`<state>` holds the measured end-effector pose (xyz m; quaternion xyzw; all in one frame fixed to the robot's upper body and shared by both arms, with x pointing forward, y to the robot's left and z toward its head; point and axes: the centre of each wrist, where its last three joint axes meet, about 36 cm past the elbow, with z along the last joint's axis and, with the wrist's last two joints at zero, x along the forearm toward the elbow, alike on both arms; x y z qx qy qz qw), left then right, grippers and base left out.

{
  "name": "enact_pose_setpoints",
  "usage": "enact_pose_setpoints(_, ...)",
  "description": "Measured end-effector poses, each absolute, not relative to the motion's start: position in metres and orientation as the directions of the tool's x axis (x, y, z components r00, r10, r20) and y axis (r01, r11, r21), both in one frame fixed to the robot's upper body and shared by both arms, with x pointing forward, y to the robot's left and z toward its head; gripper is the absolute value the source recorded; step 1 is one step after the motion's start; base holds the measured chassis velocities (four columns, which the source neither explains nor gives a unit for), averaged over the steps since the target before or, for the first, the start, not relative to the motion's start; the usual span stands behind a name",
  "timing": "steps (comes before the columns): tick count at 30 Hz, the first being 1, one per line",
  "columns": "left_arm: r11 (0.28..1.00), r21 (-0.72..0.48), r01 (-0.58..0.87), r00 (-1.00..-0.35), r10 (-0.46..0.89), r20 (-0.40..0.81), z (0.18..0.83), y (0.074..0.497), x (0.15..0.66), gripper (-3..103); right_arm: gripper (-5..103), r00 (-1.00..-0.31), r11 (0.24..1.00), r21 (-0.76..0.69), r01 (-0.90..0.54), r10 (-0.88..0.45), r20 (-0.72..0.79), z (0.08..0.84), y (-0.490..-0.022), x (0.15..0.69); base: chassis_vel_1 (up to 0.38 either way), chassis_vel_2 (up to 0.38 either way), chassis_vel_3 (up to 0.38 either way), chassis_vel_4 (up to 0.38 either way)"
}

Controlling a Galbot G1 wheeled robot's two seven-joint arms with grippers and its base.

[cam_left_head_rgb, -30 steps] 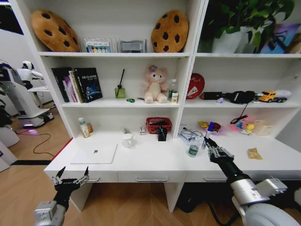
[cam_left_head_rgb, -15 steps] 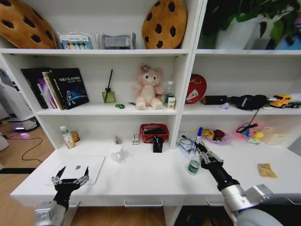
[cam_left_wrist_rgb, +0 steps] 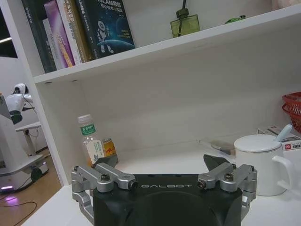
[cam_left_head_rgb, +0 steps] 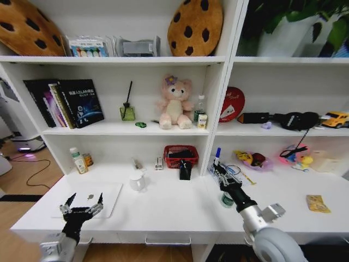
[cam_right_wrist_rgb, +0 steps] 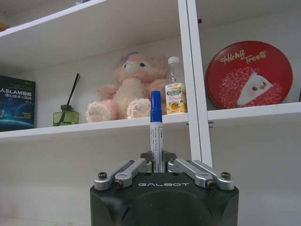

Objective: Organize the objects on the table.

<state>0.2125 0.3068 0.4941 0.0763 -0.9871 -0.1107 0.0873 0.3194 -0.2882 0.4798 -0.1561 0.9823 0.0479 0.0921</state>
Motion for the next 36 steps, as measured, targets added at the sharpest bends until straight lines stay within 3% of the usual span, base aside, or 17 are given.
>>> enact_pose_setpoints(19,0.964,0.232,-0.131,-0.973,-0.17,0.155,0.494,0.307,0.213,100,10,-0.884,0.913,0.029,-0.407,-0.386,-0.264,0.423,-0.256,0.433,0.0,0.0,0.0,0.0)
enact_pose_setpoints(36,0.964,0.232,-0.131,-0.973,-0.17,0.155,0.494,0.307,0.213,100,10,-0.897,0.918,0.041,-0.394,-0.374,-0.238,0.38,-0.232,0.471,0.0,0.0,0.0,0.0)
